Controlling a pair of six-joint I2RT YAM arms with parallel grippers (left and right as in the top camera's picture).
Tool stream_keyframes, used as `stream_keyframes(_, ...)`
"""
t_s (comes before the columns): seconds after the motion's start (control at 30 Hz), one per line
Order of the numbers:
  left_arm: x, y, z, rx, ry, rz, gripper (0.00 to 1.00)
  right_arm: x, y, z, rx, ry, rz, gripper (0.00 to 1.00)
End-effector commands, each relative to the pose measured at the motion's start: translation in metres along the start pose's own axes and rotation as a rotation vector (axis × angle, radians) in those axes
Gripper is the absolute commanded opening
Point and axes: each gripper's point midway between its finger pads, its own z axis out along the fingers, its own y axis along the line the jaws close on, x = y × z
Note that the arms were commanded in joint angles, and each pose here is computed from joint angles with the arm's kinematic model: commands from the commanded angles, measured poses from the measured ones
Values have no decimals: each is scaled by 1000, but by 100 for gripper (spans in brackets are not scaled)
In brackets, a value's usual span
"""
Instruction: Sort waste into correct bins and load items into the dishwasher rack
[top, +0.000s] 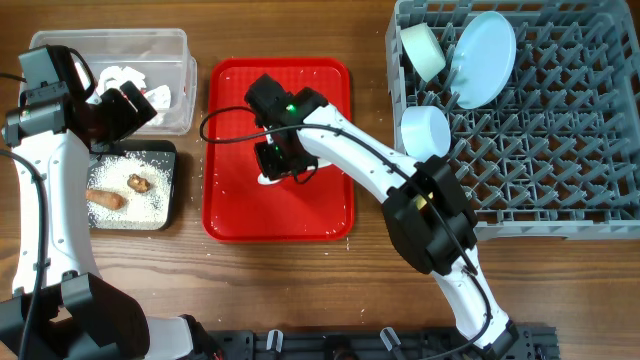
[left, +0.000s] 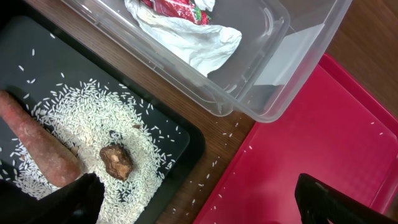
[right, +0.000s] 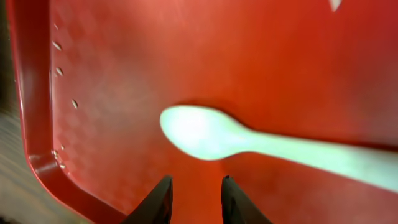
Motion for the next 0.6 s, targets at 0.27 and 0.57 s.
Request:
stream_keyframes(0.27, -5, 1, -4, 0, -17, 5, 100, 15, 8, 27, -31, 41, 44, 27)
stream_keyframes(0.57, -5, 1, -4, 0, -17, 5, 100, 17, 6, 38, -40, 64, 61, 26)
